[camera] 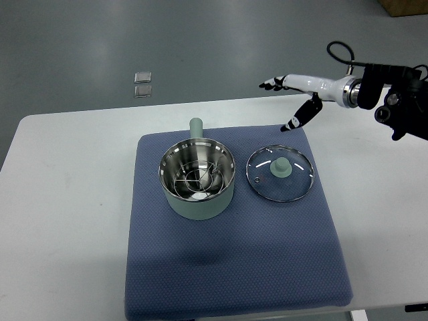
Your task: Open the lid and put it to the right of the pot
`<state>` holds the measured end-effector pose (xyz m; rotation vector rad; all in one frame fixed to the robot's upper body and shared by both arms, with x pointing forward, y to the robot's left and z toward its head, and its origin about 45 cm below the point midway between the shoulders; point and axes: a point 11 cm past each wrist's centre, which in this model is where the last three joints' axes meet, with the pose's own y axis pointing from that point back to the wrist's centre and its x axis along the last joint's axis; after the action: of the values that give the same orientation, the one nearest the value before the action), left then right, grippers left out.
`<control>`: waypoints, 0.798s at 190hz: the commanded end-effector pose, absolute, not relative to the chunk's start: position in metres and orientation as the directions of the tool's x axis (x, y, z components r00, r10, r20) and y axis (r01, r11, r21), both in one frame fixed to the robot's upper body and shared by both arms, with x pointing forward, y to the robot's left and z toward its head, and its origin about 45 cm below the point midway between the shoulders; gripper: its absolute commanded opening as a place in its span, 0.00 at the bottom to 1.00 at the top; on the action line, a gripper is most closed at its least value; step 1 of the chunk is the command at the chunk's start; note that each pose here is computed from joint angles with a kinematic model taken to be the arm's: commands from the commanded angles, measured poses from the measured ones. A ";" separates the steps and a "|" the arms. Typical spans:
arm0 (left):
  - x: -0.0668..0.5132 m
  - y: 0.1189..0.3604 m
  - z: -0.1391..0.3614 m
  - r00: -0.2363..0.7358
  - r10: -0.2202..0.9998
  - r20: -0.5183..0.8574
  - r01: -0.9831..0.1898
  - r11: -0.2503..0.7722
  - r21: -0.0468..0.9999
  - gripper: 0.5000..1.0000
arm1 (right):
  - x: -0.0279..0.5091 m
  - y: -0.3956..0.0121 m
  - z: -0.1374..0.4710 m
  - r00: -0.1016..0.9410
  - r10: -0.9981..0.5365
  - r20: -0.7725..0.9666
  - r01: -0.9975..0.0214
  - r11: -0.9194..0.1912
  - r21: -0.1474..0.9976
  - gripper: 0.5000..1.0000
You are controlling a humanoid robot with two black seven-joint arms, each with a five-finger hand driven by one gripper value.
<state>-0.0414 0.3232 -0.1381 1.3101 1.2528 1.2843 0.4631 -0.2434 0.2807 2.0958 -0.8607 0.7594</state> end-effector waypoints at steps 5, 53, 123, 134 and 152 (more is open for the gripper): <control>-0.041 0.323 -0.138 -0.046 0.994 0.099 0.074 -0.095 0.993 1.00 | 0.474 -0.264 0.284 0.547 -0.610 0.573 -0.833 -0.465 0.300 0.86; -0.041 0.323 -0.138 -0.048 0.994 0.099 0.074 -0.095 0.993 1.00 | 0.487 -0.258 0.254 0.339 -0.939 0.060 -0.932 -0.327 0.156 0.86; -0.041 0.323 -0.138 -0.046 0.994 0.099 0.074 -0.095 0.993 1.00 | 0.482 -0.271 0.208 0.028 -0.643 -0.766 -0.996 -0.079 0.030 0.86; -0.041 0.323 -0.138 -0.048 0.994 0.099 0.074 -0.095 0.993 1.00 | 0.480 -0.274 0.206 0.039 -0.598 -0.801 -0.998 -0.063 -0.002 0.86; -0.041 0.323 -0.138 -0.046 0.994 0.099 0.074 -0.095 0.993 1.00 | 0.479 -0.276 0.209 0.060 -0.575 -0.816 -0.998 -0.053 -0.036 0.86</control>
<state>-0.0413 0.3233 -0.1381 1.3106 1.2521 1.2842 0.4806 -0.2736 0.2083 2.5818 -2.4093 -1.2599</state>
